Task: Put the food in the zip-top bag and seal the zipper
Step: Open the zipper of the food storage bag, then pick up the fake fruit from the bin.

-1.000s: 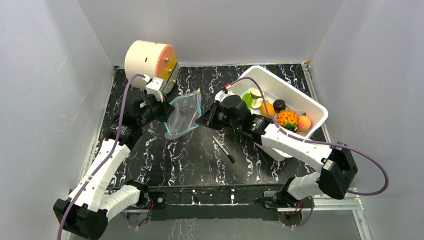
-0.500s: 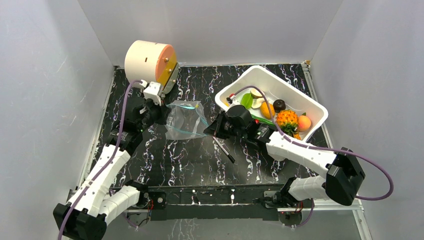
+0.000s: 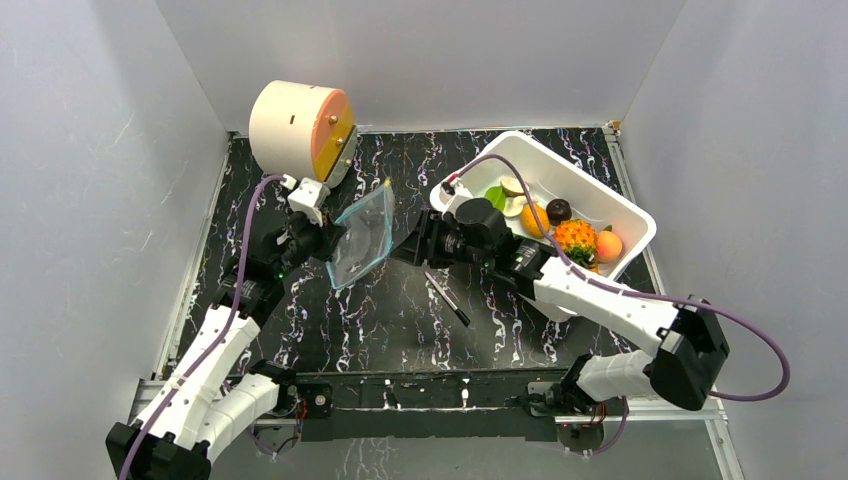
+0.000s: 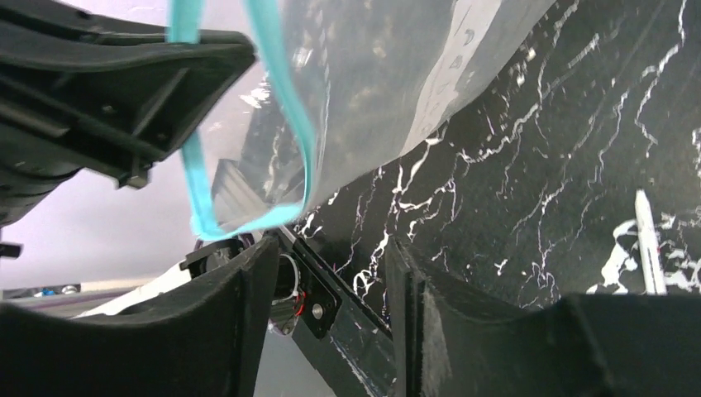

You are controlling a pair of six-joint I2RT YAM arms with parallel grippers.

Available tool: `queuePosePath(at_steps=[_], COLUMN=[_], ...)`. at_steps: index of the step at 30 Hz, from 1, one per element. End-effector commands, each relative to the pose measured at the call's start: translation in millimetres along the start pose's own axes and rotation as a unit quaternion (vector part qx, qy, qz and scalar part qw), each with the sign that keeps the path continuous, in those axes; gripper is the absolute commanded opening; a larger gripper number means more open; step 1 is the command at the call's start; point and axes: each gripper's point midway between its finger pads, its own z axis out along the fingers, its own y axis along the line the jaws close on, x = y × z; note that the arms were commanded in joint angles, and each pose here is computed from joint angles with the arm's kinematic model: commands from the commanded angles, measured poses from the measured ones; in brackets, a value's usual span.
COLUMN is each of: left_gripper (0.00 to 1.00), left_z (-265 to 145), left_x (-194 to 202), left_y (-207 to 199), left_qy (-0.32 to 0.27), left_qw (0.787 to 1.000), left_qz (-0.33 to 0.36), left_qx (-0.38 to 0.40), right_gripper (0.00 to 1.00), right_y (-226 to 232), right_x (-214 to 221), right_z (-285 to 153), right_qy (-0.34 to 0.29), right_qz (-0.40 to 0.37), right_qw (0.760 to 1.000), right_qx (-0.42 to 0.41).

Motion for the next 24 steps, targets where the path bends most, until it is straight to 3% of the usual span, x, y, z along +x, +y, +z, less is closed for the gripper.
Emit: queuePosePath(at_steps=[1,6,12,18,24], left_gripper=[0.0,0.0,0.0,0.0,0.0], left_z=[-9,-12,-12,-11,-8], left_x=[-32,-47,-48,-34,-18], left_y=[-2,4,13,4,-4], left_qy=[-0.045,-0.067,-0.06,-0.048,-0.031], left_qw=[0.998,0.996,0.992,0.99,0.992], left_qz=[0.034,0.063,0.101,0.128,0.123], left_qx=[0.003,-0.016,-0.038,-0.018,-0.002], right_gripper=[0.52,0.57,0.56,0.53,0.53], right_y=[52,54,18,-30,-98], right_x=[-43,-67,-96,-128,-153], right_z=[-35,-61,-88,-115,-139], right_qy=[-0.066,-0.119,-0.146,-0.162,-0.153], right_qz=[-0.055,-0.099,-0.166,-0.201,-0.184], right_qw=[0.994,0.987,0.97,0.932,0.885], right_qx=[-0.063,-0.041,0.102,0.255,0.399])
